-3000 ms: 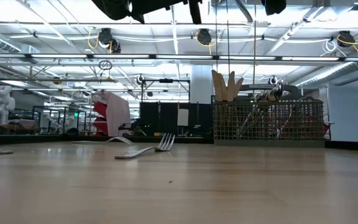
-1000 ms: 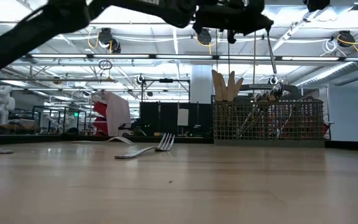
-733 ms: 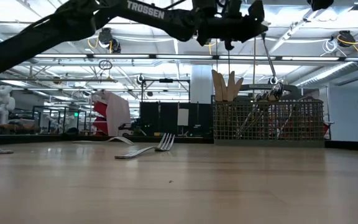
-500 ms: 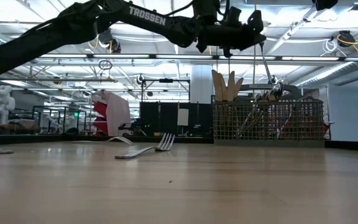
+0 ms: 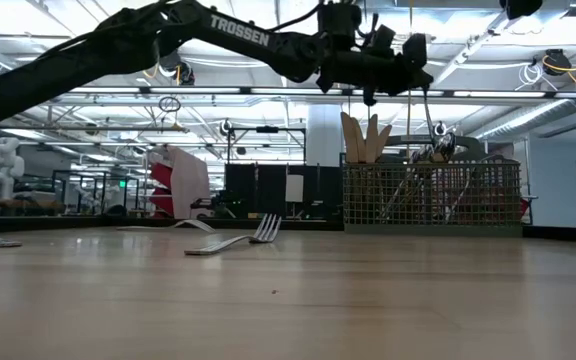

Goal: Sort silverware
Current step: Put the silver spoon into the silverware basket

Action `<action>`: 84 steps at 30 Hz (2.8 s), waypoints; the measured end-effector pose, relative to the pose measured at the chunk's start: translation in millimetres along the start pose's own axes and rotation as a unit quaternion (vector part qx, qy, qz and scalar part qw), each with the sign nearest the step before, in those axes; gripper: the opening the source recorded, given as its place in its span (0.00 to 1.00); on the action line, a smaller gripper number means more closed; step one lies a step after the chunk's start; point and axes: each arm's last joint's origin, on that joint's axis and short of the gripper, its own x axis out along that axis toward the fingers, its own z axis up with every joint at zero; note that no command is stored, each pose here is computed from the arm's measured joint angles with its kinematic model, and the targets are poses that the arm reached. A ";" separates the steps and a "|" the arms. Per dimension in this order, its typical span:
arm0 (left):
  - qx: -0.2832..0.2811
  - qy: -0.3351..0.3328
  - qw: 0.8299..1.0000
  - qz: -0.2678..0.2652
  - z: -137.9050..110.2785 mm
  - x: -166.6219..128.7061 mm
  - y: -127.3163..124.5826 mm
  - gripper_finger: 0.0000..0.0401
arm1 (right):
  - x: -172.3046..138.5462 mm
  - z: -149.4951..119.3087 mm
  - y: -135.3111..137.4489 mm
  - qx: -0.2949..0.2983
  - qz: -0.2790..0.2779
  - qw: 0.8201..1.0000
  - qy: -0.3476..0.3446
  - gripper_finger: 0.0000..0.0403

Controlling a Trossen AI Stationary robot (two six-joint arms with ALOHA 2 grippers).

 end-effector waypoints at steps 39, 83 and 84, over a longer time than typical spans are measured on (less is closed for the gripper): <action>0.002 0.019 1.000 0.002 -3.8 -0.4 3.8 0.01 | 9.9 -8.9 5.9 -0.010 -0.009 1.000 0.018 0.41; -0.033 0.016 0.969 -0.244 87.5 -42.3 -31.0 0.01 | 29.4 -16.9 -8.2 -0.227 -0.170 0.959 0.017 0.54; -0.037 0.016 0.967 -0.251 87.7 -42.4 -33.4 0.01 | 29.7 -17.1 -8.1 -0.227 -0.170 0.959 0.017 0.54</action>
